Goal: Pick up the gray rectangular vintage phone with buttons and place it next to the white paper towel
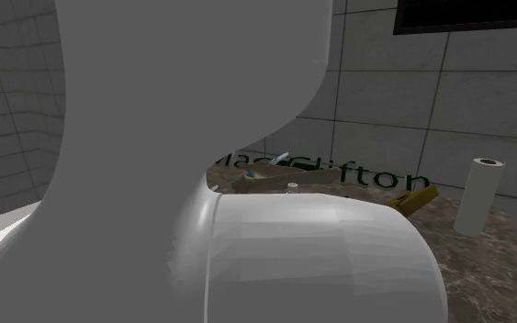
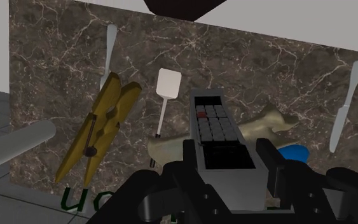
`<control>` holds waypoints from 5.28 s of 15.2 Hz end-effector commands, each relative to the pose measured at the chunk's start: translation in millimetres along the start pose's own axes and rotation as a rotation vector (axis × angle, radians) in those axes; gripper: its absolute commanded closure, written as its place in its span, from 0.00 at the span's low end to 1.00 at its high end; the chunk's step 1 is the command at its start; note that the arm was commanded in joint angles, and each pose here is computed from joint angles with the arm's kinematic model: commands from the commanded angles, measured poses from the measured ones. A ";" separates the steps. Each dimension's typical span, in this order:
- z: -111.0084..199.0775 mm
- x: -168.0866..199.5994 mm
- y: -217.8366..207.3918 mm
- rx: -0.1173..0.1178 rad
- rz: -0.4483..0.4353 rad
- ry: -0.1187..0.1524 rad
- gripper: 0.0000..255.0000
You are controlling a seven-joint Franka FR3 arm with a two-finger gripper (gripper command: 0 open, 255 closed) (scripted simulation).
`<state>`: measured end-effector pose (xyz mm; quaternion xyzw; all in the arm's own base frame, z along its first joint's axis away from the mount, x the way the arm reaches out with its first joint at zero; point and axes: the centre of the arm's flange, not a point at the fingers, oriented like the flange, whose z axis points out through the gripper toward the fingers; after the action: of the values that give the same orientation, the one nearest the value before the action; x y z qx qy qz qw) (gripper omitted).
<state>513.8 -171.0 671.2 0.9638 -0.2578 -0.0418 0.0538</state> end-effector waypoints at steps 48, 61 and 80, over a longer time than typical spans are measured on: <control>140.4 12.5 463.3 0.000 0.000 0.000 1.00; 208.4 16.2 454.7 0.000 0.000 0.000 1.00; 307.8 21.5 442.1 0.000 0.000 0.000 1.00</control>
<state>280.7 -588.2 425.3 0.9638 -0.2578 -0.0423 0.0534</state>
